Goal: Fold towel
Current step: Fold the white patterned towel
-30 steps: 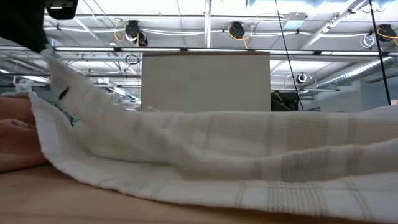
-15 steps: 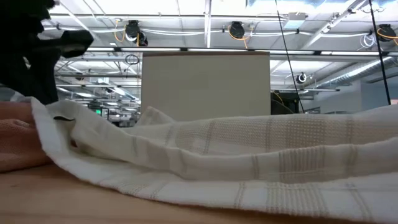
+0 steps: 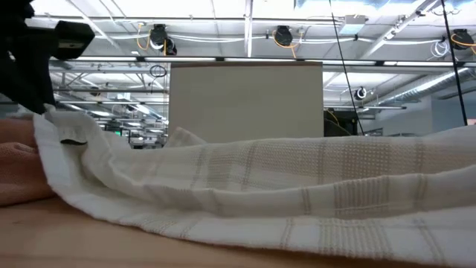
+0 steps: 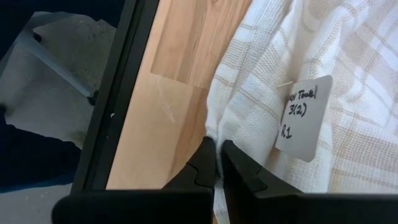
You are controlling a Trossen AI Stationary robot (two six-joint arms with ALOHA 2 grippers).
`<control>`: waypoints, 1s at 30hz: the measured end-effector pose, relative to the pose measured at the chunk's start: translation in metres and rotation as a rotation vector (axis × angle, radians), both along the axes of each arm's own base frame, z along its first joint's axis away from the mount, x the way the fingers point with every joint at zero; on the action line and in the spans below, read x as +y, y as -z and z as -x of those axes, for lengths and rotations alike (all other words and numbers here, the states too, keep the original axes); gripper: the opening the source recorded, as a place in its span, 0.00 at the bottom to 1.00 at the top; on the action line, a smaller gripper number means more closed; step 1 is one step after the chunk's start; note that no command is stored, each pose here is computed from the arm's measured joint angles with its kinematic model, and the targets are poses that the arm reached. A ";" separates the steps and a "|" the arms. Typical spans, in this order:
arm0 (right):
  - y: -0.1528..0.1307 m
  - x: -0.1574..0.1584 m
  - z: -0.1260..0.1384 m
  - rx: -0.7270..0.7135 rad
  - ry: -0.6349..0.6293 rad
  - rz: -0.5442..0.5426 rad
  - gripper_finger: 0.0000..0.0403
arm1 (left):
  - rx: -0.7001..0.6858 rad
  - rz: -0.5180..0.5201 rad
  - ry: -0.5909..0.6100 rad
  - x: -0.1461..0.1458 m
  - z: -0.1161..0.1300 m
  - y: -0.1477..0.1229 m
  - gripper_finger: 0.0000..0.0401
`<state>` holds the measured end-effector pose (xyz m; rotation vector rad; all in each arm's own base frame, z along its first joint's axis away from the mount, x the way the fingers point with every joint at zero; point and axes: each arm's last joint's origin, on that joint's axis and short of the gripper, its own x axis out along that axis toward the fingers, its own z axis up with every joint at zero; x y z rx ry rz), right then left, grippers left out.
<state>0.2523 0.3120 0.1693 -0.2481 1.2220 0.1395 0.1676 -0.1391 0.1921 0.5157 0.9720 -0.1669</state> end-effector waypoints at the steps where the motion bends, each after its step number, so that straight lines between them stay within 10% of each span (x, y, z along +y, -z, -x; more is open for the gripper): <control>1: 0.000 0.000 0.000 0.000 0.000 0.000 0.01 | -0.004 0.014 -0.010 -0.001 0.001 -0.001 0.16; 10: 0.000 0.000 0.000 -0.008 -0.001 0.006 0.01 | 0.068 0.075 -0.054 -0.002 0.006 0.003 0.33; 30: 0.000 -0.001 0.000 -0.015 0.008 0.013 0.01 | 0.029 0.073 -0.055 -0.004 0.004 0.002 0.34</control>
